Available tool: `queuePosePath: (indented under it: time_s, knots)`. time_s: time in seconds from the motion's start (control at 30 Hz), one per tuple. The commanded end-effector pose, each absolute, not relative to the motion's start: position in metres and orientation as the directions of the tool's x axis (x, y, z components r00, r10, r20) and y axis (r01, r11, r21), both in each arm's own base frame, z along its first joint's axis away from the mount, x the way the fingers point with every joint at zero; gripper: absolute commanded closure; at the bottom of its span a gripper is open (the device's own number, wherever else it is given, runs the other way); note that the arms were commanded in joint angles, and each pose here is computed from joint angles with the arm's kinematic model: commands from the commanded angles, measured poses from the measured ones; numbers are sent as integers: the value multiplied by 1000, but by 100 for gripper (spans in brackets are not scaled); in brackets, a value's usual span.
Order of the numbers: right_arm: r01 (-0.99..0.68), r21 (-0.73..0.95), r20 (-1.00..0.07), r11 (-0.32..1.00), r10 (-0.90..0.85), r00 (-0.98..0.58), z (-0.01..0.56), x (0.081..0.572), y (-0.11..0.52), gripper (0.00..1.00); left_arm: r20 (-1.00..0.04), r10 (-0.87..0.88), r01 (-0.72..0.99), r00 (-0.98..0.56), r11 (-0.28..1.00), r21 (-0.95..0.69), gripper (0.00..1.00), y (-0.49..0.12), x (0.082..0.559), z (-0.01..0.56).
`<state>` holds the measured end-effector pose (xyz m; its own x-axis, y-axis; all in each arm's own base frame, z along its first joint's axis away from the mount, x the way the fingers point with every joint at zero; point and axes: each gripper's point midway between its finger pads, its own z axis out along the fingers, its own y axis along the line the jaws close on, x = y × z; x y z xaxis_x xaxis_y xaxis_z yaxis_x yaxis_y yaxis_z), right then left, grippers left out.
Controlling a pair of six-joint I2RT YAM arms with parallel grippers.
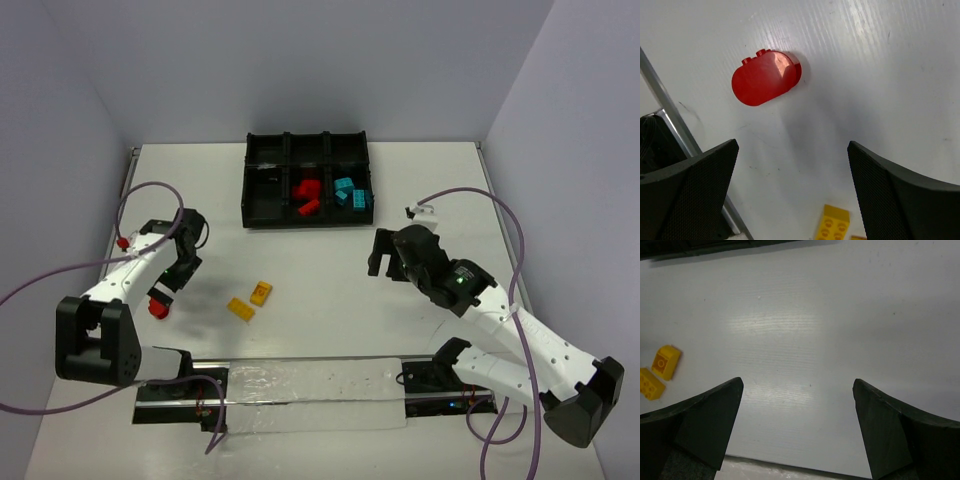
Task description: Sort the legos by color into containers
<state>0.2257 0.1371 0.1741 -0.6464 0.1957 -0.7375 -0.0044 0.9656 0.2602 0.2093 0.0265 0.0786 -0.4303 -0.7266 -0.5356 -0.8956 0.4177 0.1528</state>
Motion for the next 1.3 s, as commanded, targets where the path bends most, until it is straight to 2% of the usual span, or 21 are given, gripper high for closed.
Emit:
queuePosePath:
  time_s: [0.0, 0.6, 1.03, 1.27]
  knots:
    - [-31, 211, -756, 977, 142, -639, 185, 224, 132, 2, -570, -740, -917, -357, 393, 65, 1, 42, 223, 86]
    - [5, 134, -739, 991, 103, -666, 200, 233, 130, 2, -512, -812, -939, -281, 343, -27, 1, 82, 228, 69]
    - [-4, 102, -720, 995, 71, -690, 193, 235, 139, 2, -450, -877, -972, -167, 222, -72, 1, 81, 206, 37]
    - [-7, 88, -712, 996, 58, -699, 189, 234, 144, 2, -409, -881, -955, -237, 289, -69, 1, 76, 219, 15]
